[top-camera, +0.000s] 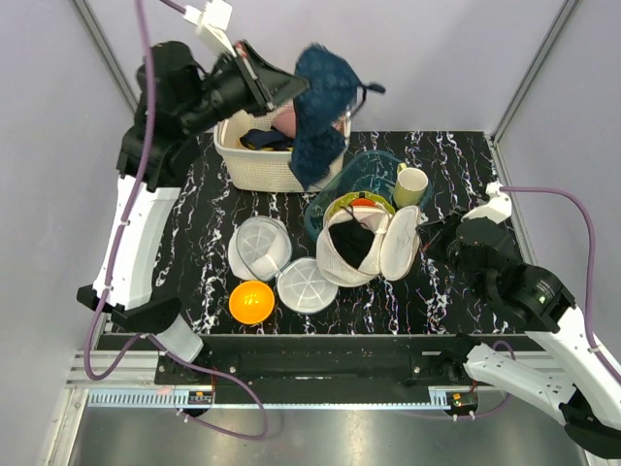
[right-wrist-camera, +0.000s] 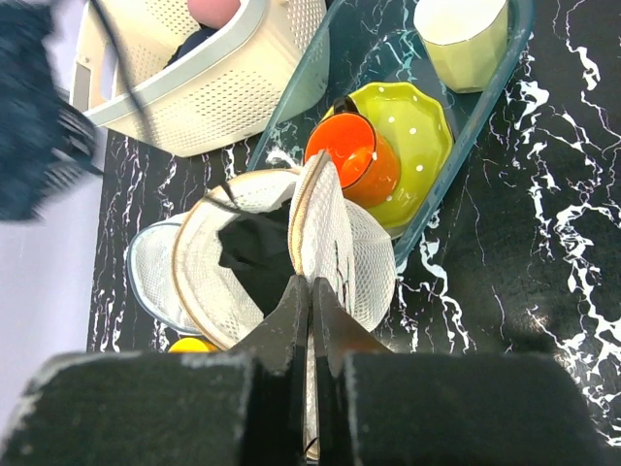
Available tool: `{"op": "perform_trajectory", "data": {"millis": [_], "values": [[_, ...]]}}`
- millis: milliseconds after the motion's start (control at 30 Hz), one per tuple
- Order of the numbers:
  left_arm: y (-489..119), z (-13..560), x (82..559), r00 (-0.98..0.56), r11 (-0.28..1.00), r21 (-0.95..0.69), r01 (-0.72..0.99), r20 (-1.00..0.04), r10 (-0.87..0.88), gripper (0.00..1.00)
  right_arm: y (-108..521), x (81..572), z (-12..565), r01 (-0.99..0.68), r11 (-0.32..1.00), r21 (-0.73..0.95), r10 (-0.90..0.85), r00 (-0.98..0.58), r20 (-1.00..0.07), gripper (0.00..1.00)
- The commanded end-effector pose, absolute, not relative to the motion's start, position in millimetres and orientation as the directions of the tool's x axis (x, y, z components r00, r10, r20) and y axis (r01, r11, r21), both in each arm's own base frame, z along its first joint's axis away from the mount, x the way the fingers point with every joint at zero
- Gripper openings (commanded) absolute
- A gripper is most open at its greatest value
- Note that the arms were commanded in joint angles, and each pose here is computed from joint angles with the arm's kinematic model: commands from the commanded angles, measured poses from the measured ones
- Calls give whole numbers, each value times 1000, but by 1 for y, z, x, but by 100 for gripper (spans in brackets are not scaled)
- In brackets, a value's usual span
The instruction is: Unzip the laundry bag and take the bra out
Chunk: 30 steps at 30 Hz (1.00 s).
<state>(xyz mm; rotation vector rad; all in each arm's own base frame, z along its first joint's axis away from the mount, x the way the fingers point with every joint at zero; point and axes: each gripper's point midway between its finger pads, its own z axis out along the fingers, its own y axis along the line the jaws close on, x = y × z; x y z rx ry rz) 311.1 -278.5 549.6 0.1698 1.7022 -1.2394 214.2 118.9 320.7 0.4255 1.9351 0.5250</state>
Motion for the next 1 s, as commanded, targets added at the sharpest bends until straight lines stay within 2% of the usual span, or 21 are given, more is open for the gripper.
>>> {"op": "perform_trajectory", "data": {"millis": [0, 167, 300, 400, 533, 800, 967], "values": [[-259, 623, 304, -371, 379, -601, 704, -766, -525, 0, 109, 216, 319, 106, 844, 525, 523, -374, -766, 0], [-226, 640, 338, -288, 405, -598, 692, -743, -604, 0, 103, 214, 318, 118, 846, 520, 524, -366, -769, 0], [-194, 626, 388, -182, 544, -588, 598, -761, -623, 0, 102, 212, 314, 126, 848, 515, 521, -373, -768, 0], [-181, 611, 418, -155, 593, -587, 552, -770, -619, 0, 104, 213, 310, 131, 852, 507, 515, -384, -766, 0], [-176, 588, 464, -151, 609, -596, 522, -768, -622, 0, 106, 214, 309, 132, 851, 508, 516, -391, -762, 0], [-156, 559, 524, -123, 622, -621, 478, -748, -653, 0, 103, 213, 311, 139, 852, 504, 515, -390, -764, 0], [-142, 504, 559, -235, 590, -698, 405, -703, -671, 0, 99, 216, 312, 160, 858, 488, 510, -373, -775, 0]]}}
